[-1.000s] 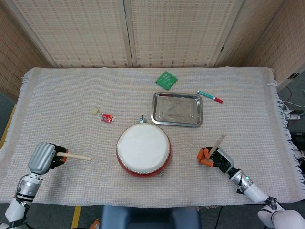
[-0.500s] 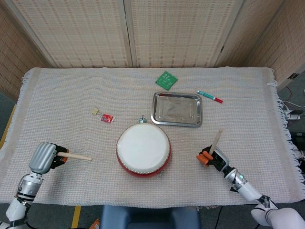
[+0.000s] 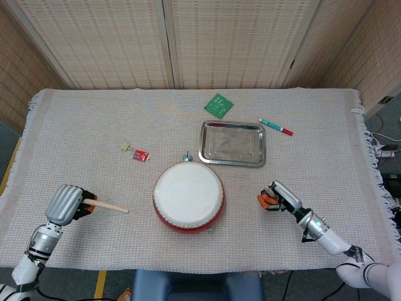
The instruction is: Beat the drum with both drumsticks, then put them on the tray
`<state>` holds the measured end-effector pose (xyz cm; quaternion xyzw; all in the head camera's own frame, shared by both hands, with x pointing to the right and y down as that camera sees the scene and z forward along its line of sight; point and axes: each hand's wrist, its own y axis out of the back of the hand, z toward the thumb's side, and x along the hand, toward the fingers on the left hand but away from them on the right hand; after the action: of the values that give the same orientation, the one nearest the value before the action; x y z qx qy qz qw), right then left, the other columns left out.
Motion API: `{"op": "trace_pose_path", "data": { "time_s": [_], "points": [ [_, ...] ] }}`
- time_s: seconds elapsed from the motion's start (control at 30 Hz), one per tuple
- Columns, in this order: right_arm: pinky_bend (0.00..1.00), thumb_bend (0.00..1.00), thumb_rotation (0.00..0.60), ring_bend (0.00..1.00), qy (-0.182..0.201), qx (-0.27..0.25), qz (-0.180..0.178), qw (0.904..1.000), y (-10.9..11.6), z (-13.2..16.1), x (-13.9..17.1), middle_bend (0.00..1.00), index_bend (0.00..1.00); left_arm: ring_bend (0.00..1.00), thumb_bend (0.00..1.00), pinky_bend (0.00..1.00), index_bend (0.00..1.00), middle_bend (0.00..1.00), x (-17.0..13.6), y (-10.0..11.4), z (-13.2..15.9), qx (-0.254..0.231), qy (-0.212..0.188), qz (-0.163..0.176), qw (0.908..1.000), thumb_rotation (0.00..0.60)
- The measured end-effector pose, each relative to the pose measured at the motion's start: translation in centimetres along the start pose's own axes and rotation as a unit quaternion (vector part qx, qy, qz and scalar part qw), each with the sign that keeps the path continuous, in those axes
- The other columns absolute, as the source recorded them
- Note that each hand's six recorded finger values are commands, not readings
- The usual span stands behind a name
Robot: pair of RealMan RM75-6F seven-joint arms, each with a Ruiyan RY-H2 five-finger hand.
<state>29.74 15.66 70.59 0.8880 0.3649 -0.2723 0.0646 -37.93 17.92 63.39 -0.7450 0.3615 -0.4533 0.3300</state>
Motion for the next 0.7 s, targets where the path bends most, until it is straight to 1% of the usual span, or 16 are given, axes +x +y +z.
{"op": "trace_pose_path", "data": {
  "time_s": [0.03,0.1,0.13,0.2,0.23,0.3,0.33,0.4,0.43,0.5,0.53,0.63,0.7],
  "points": [
    [1.00,0.86,0.600,1.00,-0.007,0.039,0.003,0.9992,0.3,0.6,-0.1,1.00,1.00,1.00,0.71,1.00,1.00,1.00,0.2,0.0,0.2,0.003,-0.004,-0.001,1.0000,0.600],
    [1.00,0.86,0.600,1.00,-0.019,0.101,0.009,0.9947,0.7,1.6,-0.2,1.00,1.00,1.00,0.71,1.00,1.00,1.00,0.4,-0.1,0.6,0.007,-0.011,-0.003,0.9999,0.600],
    [1.00,0.86,0.600,1.00,-0.029,0.141,0.014,0.9894,0.9,2.2,-0.3,1.00,1.00,1.00,0.71,1.00,1.00,1.00,0.6,-0.1,0.9,0.009,-0.015,-0.004,0.9998,0.600],
    [1.00,0.86,0.600,1.00,-0.045,0.203,0.024,0.9779,1.2,3.0,-0.4,1.00,1.00,1.00,0.71,1.00,1.00,1.00,0.8,-0.1,1.3,0.013,-0.020,-0.006,0.9997,0.600],
    [1.00,0.86,0.600,1.00,-0.057,0.243,0.031,0.9679,1.4,3.5,-0.5,1.00,1.00,1.00,0.71,1.00,1.00,1.00,0.9,-0.2,1.5,0.015,-0.023,-0.007,0.9996,0.600],
    [1.00,0.86,0.600,1.00,-0.073,0.303,0.042,0.9493,1.6,4.0,-0.6,1.00,1.00,1.00,0.71,1.00,1.00,1.00,1.0,-0.2,1.6,0.017,-0.024,-0.009,0.9995,0.600],
    [1.00,0.86,0.600,1.00,-0.082,0.341,0.048,0.9353,1.8,4.3,-0.7,1.00,1.00,1.00,0.71,1.00,1.00,1.00,1.1,-0.2,1.7,0.019,-0.025,-0.009,0.9995,0.600],
    [1.00,0.86,0.600,1.00,-0.095,0.392,0.056,0.9134,2.0,4.7,-0.9,1.00,1.00,1.00,0.71,1.00,1.00,1.00,1.1,-0.2,1.8,0.020,-0.025,-0.010,0.9994,0.600],
    [1.00,0.85,0.600,1.00,-0.104,0.422,0.060,0.8988,2.2,5.0,-1.0,1.00,1.00,1.00,0.71,1.00,1.00,1.00,1.1,-0.2,1.8,0.021,-0.025,-0.011,0.9994,0.600],
    [1.00,0.85,0.600,1.00,-0.115,0.462,0.066,0.8770,2.4,5.4,-1.1,1.00,1.00,1.00,0.71,1.00,1.00,1.00,1.2,-0.3,1.8,0.023,-0.024,-0.013,0.9994,0.600],
    [1.00,0.85,0.600,1.00,-0.121,0.486,0.067,0.8627,2.5,5.6,-1.3,1.00,1.00,1.00,0.71,1.00,1.00,1.00,1.3,-0.3,1.8,0.025,-0.024,-0.014,0.9993,0.600],
    [1.00,0.85,0.600,1.00,-0.131,0.534,0.064,0.8327,2.9,6.6,-1.8,1.00,1.00,1.00,0.71,1.00,1.00,1.00,1.5,-0.3,2.0,0.027,-0.025,-0.017,0.9992,0.600],
    [1.00,0.84,0.600,1.00,-0.136,0.555,0.062,0.8183,3.0,7.3,-2.2,1.00,1.00,1.00,0.71,1.00,1.00,1.00,1.6,-0.3,2.1,0.028,-0.027,-0.019,0.9991,0.600]
  ]
}}
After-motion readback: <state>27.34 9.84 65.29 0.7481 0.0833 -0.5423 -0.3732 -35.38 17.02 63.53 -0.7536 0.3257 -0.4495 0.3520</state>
